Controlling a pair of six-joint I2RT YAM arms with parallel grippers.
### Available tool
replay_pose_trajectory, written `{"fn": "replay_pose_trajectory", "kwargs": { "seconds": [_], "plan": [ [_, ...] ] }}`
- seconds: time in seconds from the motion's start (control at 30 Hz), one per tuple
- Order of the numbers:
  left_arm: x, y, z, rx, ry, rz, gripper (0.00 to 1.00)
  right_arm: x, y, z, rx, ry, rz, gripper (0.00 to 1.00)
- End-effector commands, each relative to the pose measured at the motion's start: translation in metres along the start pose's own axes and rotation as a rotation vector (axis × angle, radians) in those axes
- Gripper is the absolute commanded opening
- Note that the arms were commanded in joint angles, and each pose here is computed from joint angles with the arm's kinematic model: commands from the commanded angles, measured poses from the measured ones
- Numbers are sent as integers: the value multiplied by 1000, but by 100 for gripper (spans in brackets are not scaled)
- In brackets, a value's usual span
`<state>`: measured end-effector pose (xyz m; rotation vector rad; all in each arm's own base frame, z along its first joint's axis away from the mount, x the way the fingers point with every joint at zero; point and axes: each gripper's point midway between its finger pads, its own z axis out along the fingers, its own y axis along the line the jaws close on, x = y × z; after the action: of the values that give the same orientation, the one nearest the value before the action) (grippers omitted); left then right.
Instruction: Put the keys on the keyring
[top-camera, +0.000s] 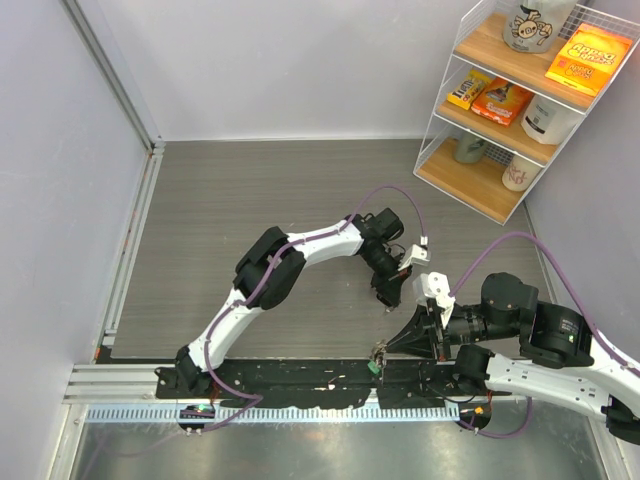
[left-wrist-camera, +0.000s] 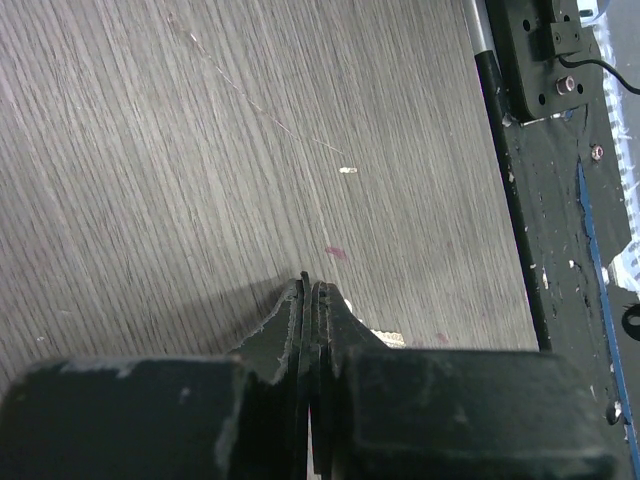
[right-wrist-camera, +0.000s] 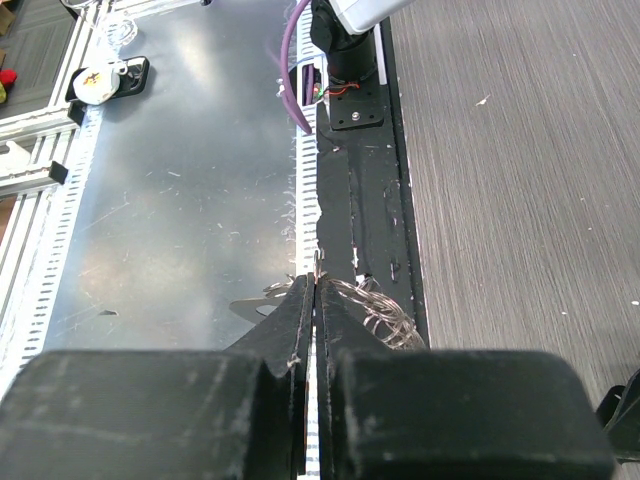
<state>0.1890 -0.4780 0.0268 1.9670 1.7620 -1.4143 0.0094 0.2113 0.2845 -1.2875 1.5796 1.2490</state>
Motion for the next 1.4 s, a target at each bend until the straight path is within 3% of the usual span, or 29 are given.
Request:
{"fn": "replay_pose_trajectory", "kwargs": {
  "seconds": [0.0,0.13,0.4,0.67,1.03,1.37],
  "plan": [
    [17,4,3,-6,45,-25,0,-24,6,-3,-21,-83,-50,5],
    [3,-1,-6,-27,13,-4,0,-25,4,-4,-3,-84,-50,6],
    [-59,-19,-55,-221,-206,111,0,-32,-1,-10,38,-97,-62,5],
    [-97,-47,-107,-414,-416,180,0,-34,-2,-5,35,-80,-62,6],
    [-115,-126,-164,-556,-667,306,0,-34,0,3,-10,-54,-105,6],
    [-103,-212,-192,-522,-773,447,0,-38,16,11,-154,-46,-254,5]
  ]
}}
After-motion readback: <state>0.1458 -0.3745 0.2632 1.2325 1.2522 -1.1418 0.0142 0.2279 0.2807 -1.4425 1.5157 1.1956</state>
